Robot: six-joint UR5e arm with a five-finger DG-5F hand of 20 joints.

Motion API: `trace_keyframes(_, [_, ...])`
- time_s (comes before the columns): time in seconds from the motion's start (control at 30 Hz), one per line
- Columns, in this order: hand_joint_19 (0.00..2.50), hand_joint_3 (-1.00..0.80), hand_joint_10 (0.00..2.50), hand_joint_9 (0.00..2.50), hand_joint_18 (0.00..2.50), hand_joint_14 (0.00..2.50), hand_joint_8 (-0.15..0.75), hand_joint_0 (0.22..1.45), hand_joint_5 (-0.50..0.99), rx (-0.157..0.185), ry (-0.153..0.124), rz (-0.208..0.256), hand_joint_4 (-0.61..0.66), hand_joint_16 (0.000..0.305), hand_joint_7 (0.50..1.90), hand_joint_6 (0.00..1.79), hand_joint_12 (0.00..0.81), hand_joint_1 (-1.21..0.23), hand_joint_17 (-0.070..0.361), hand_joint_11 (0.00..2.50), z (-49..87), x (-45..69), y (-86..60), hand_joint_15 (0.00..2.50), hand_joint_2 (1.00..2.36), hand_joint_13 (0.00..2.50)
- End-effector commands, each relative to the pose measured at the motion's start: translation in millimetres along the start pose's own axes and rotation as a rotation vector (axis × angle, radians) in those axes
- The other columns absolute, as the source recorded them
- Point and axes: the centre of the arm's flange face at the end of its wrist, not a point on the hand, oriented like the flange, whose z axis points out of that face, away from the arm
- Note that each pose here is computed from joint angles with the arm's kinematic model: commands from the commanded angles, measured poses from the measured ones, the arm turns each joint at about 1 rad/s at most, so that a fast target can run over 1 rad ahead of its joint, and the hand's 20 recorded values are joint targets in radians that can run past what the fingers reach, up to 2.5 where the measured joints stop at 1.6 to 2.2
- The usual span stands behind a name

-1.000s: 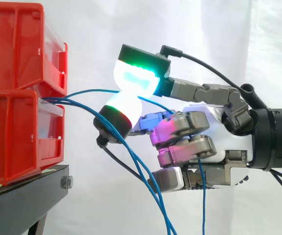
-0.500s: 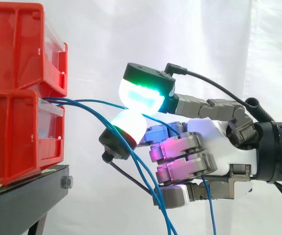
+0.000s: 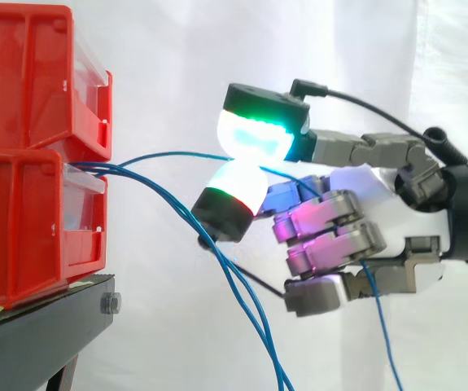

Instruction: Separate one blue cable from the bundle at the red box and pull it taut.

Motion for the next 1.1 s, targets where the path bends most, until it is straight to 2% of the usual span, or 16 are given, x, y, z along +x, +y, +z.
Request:
trace_keyframes(0.0, [1.23,-0.04,2.22,1.11,1.12,2.14,0.291,0.65,-0.15,0.029,-0.002,-0.021,0.02,0.040,1.23,0.91,0.350,-0.77,0.089,1.72,-12.9,-2.2,15.1,1.46,1.03,1.15])
trace_keyframes(0.07, [1.23,-0.04,2.23,1.11,1.12,2.15,0.290,0.65,-0.15,0.052,-0.014,-0.029,0.02,0.039,1.23,0.91,0.348,-0.77,0.089,1.71,-27.0,-3.8,16.1,1.44,1.03,1.15])
trace_keyframes(0.1, [1.22,-0.04,2.23,1.11,1.12,2.14,0.291,0.65,-0.15,0.063,-0.036,-0.035,0.02,0.040,1.23,0.91,0.349,-0.77,0.089,1.71,-36.3,-6.1,14.3,1.46,1.03,1.15])
trace_keyframes(0.13, [1.22,-0.04,2.23,1.11,1.12,2.14,0.288,0.65,-0.15,0.064,-0.042,-0.036,0.02,0.040,1.23,0.91,0.349,-0.77,0.089,1.71,-39.4,-5.7,15.4,1.46,1.03,1.15])
trace_keyframes(0.17, [1.22,-0.04,2.23,1.11,1.12,2.15,0.288,0.65,-0.14,0.066,-0.070,-0.036,0.02,0.039,1.23,0.91,0.348,-0.77,0.088,1.71,-46.7,-7.9,16.9,1.44,1.03,1.15])
trace_keyframes(0.23, [1.23,-0.02,2.24,1.11,1.12,2.15,0.289,0.65,-0.14,0.073,-0.102,-0.040,0.02,0.039,1.27,0.91,0.348,-0.78,0.089,1.71,-53.2,-9.3,15.3,1.44,1.03,1.15])
trace_keyframes(0.3, [1.23,0.06,2.26,1.10,1.12,2.13,0.291,0.67,-0.14,0.075,-0.120,-0.039,-0.01,0.040,1.37,0.92,0.351,-0.82,0.091,1.71,-54.2,-8.5,14.5,1.46,1.03,1.15])
trace_keyframes(0.33, [1.23,0.06,2.28,1.09,1.11,2.12,0.288,0.68,-0.14,0.077,-0.123,-0.044,-0.02,0.040,1.39,0.92,0.350,-0.82,0.090,1.69,-54.8,-8.1,13.7,1.46,1.03,1.15])
trace_keyframes(0.4, [1.23,0.04,2.30,1.07,1.10,2.08,0.293,0.68,-0.14,0.067,-0.115,-0.045,-0.03,0.041,1.33,0.93,0.357,-0.82,0.092,1.70,-53.3,-3.9,14.1,1.48,1.03,1.14])
trace_keyframes(1.07, [1.25,0.05,2.44,1.02,1.11,2.01,0.292,0.68,-0.14,0.065,-0.119,-0.046,-0.03,0.041,1.32,0.94,0.346,-0.82,0.091,1.61,-53.4,-4.4,13.7,1.46,1.03,1.15])
